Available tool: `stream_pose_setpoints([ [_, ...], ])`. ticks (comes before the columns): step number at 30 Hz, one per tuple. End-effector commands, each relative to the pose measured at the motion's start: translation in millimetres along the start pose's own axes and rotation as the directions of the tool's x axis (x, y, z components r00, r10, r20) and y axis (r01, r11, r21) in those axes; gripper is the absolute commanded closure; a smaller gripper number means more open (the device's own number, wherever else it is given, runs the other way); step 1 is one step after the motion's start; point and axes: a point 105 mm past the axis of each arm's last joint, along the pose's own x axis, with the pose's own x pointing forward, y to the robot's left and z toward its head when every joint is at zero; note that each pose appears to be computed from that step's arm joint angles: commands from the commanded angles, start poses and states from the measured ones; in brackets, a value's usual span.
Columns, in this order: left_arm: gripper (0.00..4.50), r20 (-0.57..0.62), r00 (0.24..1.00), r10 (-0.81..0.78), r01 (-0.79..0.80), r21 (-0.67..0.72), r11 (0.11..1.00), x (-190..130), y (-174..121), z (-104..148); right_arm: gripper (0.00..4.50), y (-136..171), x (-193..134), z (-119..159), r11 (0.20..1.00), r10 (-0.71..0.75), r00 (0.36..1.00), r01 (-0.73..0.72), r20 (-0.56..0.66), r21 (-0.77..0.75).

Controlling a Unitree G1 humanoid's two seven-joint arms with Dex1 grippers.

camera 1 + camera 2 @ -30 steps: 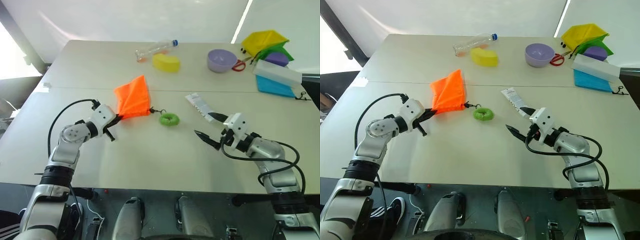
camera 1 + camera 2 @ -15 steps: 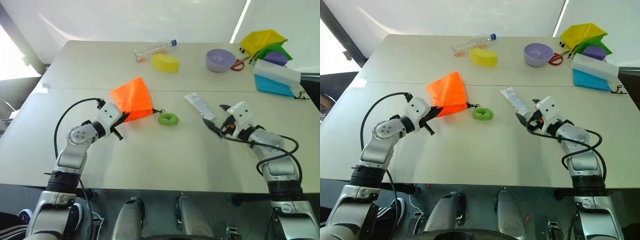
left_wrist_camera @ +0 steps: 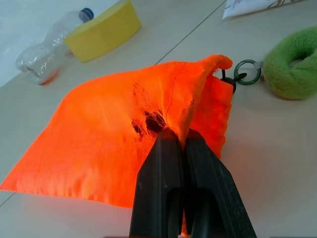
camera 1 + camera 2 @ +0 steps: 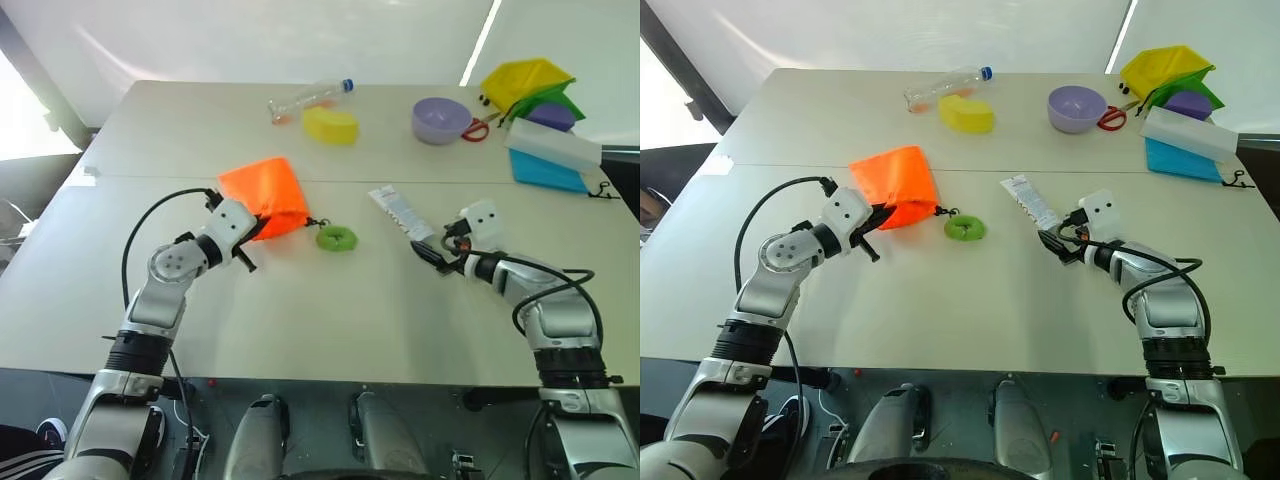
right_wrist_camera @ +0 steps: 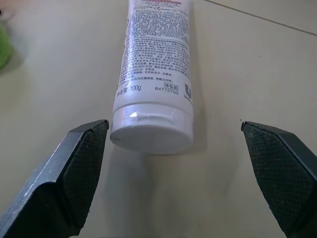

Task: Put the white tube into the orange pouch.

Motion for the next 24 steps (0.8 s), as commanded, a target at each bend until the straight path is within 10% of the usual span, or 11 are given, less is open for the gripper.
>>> stream_pose_setpoints([
  [1, 4.42, 0.032, 0.999, 0.01, -0.01, 0.027, 1.0, -0.5, 2.6, 9.7, 0.0, 4.6, 1.9, 18.2, 1.0, 0.011, 0.998, -0.011, 0.062, -0.002],
  [15, 4.5, 0.03, 0.999, 0.011, -0.012, 0.028, 1.0, -1.8, 3.7, 10.5, 4.29, 9.3, 6.8, 11.4, 0.998, 0.049, 0.998, -0.05, 0.036, 0.023],
  [23, 4.5, 0.025, 1.0, 0.005, -0.006, 0.027, 1.0, -1.7, 3.6, 7.2, 4.45, 15.5, 1.3, 23.2, 0.995, 0.103, 0.992, -0.102, 0.076, -0.017],
  [24, 4.5, 0.025, 1.0, 0.005, -0.005, 0.024, 1.0, -1.6, 3.5, 6.9, 3.93, 13.0, 1.5, 24.0, 0.997, 0.082, 0.993, -0.081, 0.083, -0.017],
])
